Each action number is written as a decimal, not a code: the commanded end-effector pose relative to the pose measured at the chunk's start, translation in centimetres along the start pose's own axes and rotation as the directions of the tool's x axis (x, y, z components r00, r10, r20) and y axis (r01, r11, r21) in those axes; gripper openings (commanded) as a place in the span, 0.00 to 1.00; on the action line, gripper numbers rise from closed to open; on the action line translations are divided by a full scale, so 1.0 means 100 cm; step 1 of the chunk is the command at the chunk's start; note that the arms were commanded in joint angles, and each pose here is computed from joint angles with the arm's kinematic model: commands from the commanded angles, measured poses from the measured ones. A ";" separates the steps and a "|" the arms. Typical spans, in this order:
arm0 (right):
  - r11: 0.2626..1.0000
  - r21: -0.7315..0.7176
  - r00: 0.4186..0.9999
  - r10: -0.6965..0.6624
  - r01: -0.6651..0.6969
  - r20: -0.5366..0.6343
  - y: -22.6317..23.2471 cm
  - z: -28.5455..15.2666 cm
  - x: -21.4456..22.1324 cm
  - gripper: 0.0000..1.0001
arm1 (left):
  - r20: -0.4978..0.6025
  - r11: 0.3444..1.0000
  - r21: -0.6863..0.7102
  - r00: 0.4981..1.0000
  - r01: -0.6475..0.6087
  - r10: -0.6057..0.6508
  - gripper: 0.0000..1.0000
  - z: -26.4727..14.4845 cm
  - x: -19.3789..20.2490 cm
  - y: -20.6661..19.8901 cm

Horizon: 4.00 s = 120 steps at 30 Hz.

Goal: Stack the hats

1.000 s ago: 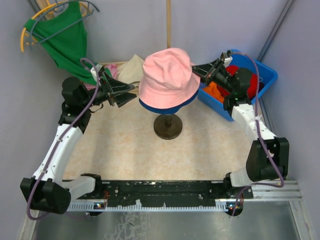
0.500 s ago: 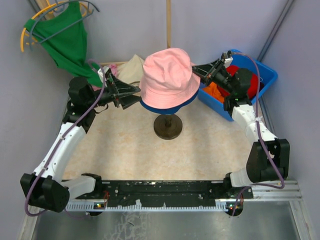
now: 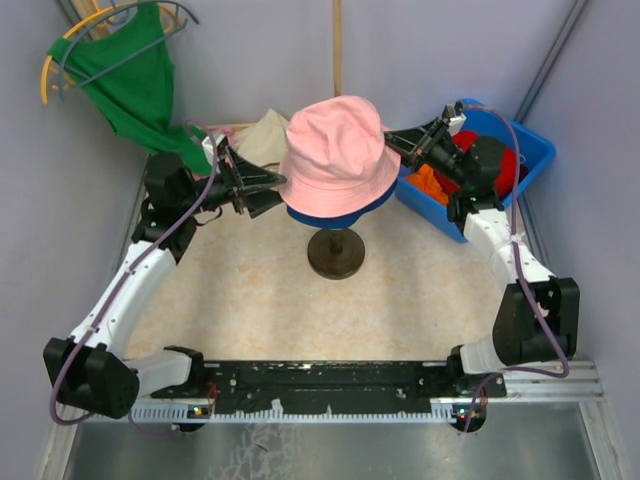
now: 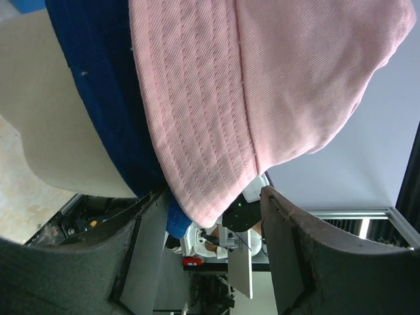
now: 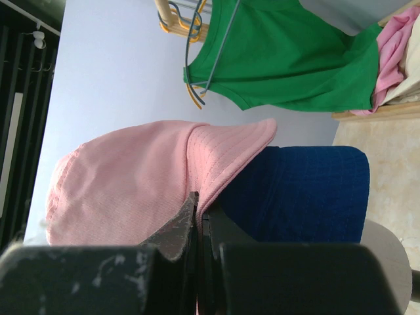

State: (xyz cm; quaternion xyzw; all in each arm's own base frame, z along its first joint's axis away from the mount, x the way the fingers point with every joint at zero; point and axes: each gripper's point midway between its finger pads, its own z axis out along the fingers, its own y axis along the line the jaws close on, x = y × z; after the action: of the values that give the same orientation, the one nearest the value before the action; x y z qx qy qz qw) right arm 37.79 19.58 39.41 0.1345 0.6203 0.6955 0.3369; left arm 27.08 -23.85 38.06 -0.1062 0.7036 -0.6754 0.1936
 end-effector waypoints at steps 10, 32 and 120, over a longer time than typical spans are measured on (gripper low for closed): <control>1.000 0.013 0.999 -0.008 0.009 -0.035 0.001 -0.002 0.014 0.00 | 0.067 0.992 0.109 0.996 -0.069 0.062 0.37 0.011 -0.015 -0.022; 0.962 0.272 0.999 0.036 -0.030 -0.016 -0.095 -0.030 0.035 0.00 | 0.039 1.000 -0.021 0.999 -0.011 0.012 0.11 0.015 -0.026 0.092; 0.991 0.127 0.991 0.025 -0.042 0.130 0.029 -0.071 0.119 0.05 | -0.031 0.949 0.184 0.963 -0.256 0.266 0.48 0.054 -0.165 0.043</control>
State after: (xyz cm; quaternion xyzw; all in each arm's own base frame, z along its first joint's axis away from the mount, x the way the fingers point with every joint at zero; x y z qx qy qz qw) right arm 24.01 22.01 36.60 0.2181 0.6526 0.6457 0.3311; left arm 46.29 -21.59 35.04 -0.0008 0.6586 -0.7046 0.2641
